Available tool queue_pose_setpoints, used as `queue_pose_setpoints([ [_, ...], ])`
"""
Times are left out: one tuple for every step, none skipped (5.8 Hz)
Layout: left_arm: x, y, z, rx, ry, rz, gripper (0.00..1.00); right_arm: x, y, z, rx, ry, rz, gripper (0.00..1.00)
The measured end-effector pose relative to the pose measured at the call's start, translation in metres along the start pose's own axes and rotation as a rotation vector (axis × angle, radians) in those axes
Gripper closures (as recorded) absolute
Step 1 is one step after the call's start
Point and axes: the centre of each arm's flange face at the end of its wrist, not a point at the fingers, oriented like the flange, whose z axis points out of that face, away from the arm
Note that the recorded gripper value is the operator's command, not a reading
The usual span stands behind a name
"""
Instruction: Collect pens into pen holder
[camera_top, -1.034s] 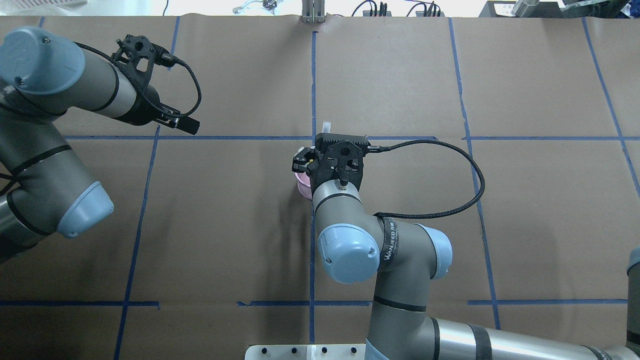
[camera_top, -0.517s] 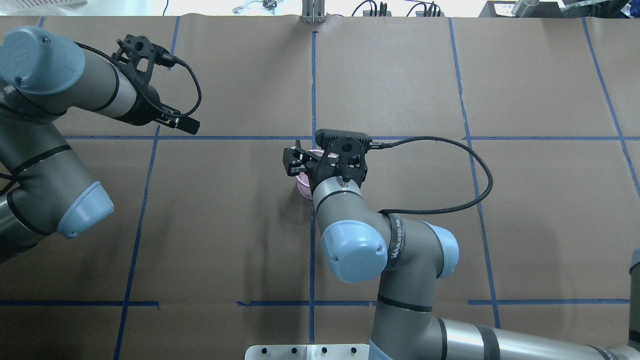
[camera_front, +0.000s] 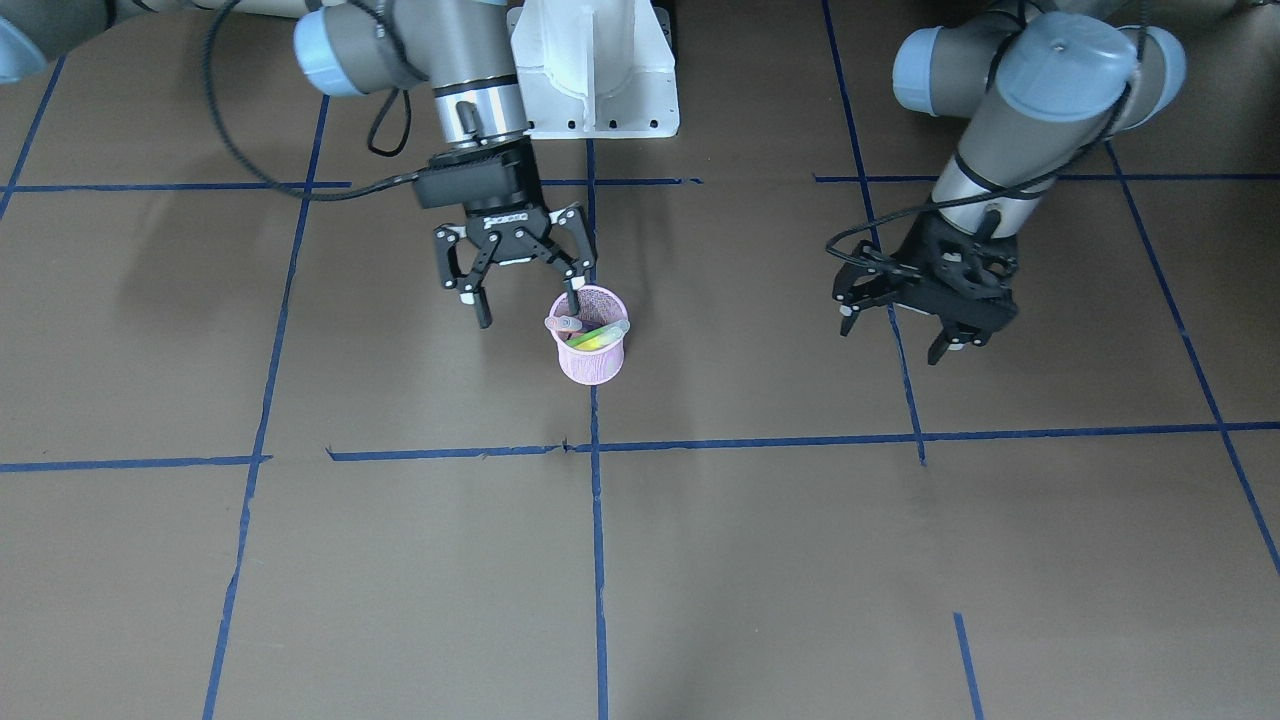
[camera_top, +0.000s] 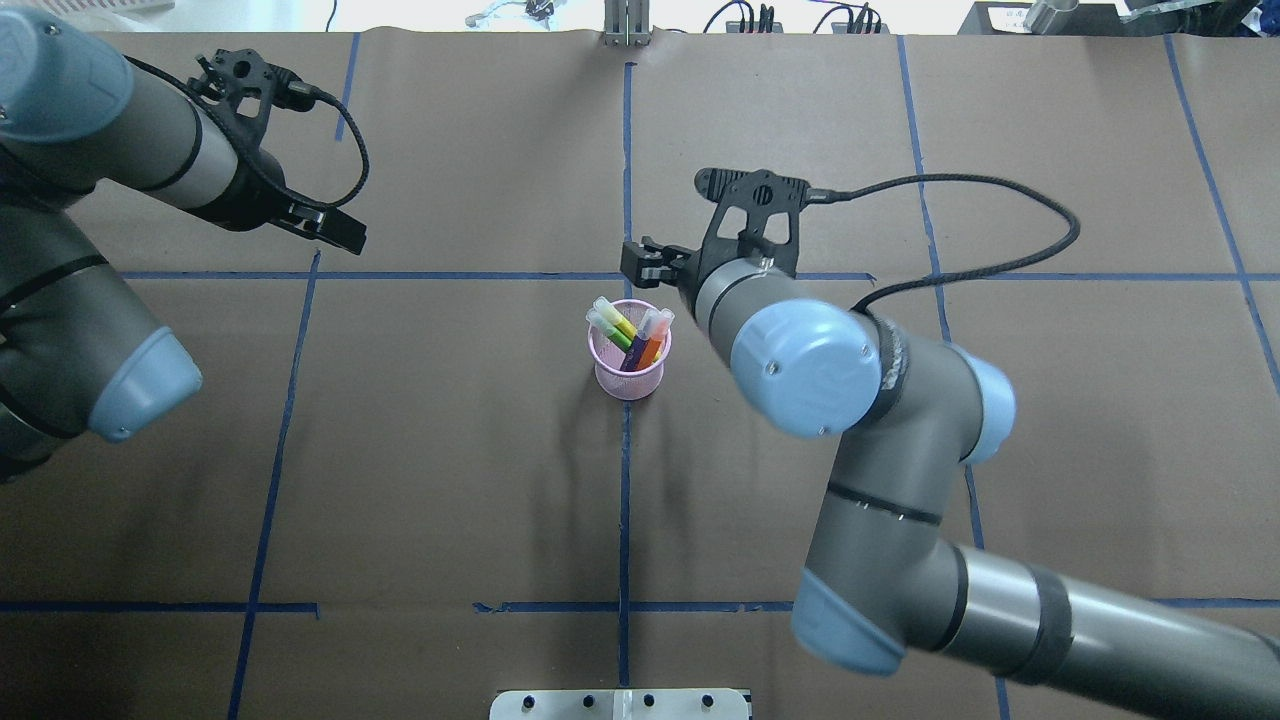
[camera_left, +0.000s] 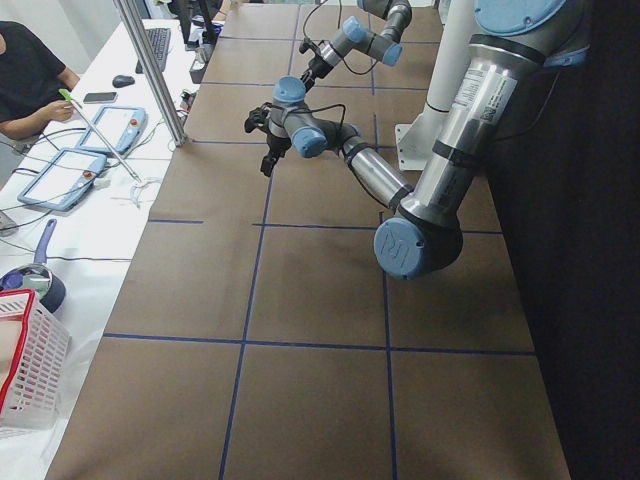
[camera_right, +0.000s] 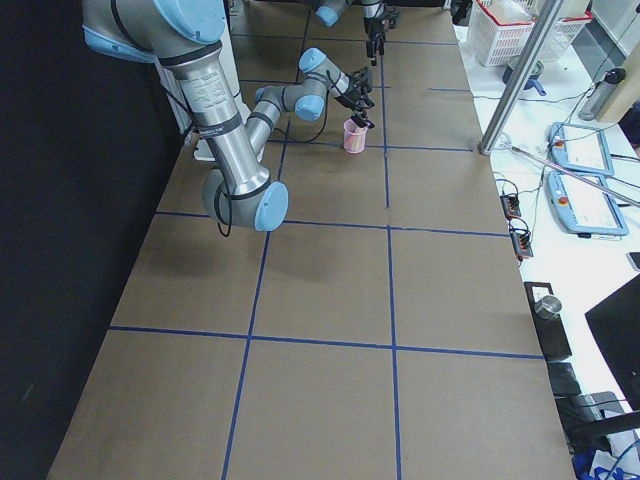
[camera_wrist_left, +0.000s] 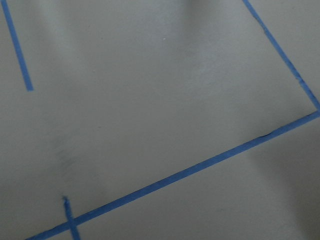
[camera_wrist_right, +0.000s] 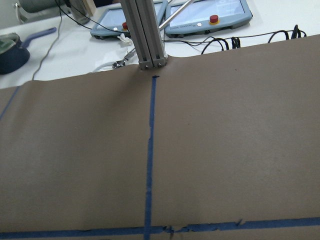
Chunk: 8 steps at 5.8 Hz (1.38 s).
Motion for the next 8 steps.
queue_pose_setpoints([
  [-0.03, 0.004, -0.006, -0.06, -0.014, -0.065, 0.01, 0.034, -0.038, 0.003, -0.112, 0.039, -0.008, 0.0],
  [-0.063, 0.009, -0.013, -0.091, -0.027, -0.12, 0.0, 0.082, -0.076, 0.002, -0.217, 0.053, -0.031, 0.0],
  [-0.102, 0.016, -0.022, -0.098, -0.052, -0.124, 0.0, 0.137, -0.108, 0.001, -0.312, 0.058, -0.065, 0.0],
  [-0.151, 0.026, -0.034, -0.102, -0.087, -0.079, 0.0, 0.201, -0.132, 0.0, -0.393, 0.073, -0.111, 0.0],
  [-0.198, 0.035, -0.054, -0.116, -0.108, -0.04, 0.0, 0.258, -0.148, -0.002, -0.46, 0.11, -0.158, 0.0],
  [-0.239, 0.041, -0.084, -0.131, -0.092, -0.013, 0.0, 0.306, -0.162, -0.005, -0.532, 0.152, -0.201, 0.0],
  [-0.277, 0.047, -0.114, -0.137, -0.068, 0.008, 0.0, 0.359, -0.175, -0.008, -0.602, 0.168, -0.231, 0.0],
  [-0.313, 0.057, -0.131, -0.15, -0.063, 0.01, 0.0, 0.431, -0.19, -0.014, -0.666, 0.138, -0.239, 0.0],
])
